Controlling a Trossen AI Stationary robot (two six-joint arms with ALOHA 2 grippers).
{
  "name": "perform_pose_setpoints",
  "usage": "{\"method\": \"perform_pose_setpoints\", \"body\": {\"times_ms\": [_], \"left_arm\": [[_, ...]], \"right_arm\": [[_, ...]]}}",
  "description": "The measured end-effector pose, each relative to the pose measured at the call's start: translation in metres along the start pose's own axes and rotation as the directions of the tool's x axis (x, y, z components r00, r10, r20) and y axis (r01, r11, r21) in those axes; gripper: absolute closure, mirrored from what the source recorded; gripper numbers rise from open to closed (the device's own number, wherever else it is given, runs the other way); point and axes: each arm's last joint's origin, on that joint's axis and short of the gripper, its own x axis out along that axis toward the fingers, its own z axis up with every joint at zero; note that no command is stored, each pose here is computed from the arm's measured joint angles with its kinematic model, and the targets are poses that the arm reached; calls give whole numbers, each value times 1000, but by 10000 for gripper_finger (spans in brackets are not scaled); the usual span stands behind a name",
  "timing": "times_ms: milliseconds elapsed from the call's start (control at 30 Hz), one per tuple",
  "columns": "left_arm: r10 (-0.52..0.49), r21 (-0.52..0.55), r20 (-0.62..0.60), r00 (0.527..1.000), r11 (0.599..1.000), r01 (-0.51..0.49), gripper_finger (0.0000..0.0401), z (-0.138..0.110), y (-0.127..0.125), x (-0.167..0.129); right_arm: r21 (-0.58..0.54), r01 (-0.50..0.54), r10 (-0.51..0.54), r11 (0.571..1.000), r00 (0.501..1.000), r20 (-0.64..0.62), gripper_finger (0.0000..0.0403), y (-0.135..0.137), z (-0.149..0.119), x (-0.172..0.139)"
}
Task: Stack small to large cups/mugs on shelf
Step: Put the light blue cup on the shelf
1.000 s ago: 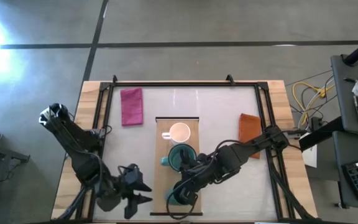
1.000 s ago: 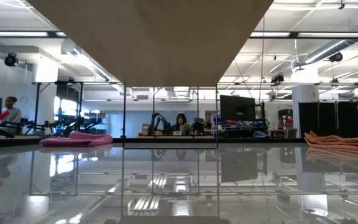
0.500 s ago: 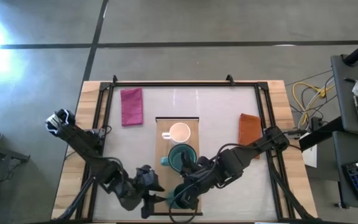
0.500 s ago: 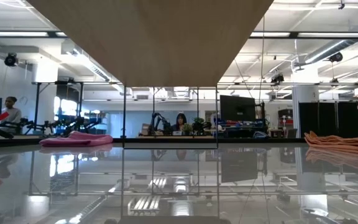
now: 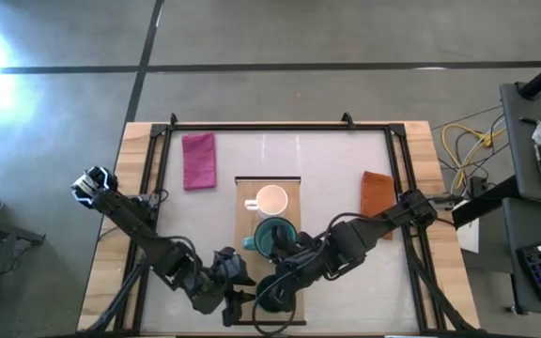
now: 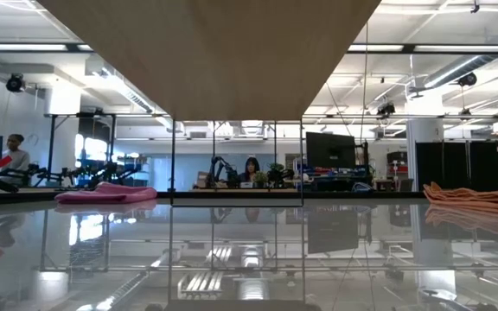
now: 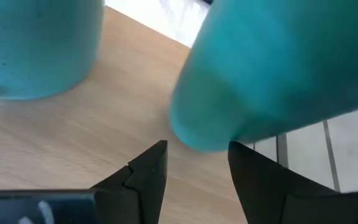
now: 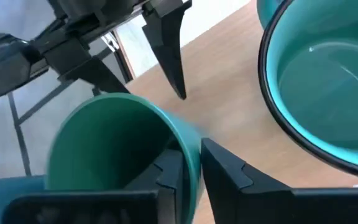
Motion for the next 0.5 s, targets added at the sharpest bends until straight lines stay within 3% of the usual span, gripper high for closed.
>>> {"method": "perform_pose_setpoints", "body": {"times_ms": [267,500], "left_arm": [[11,8,-14,1000,1000,-11,244,0,2,-2],[133,37,-98,986,991,-130,244,-8,15,-7]], "right_arm": [[2,23,-23,1000,1000,7,337,-3,2,0],[1,23,-23,1000,1000,7,330,-3,2,0]]}}
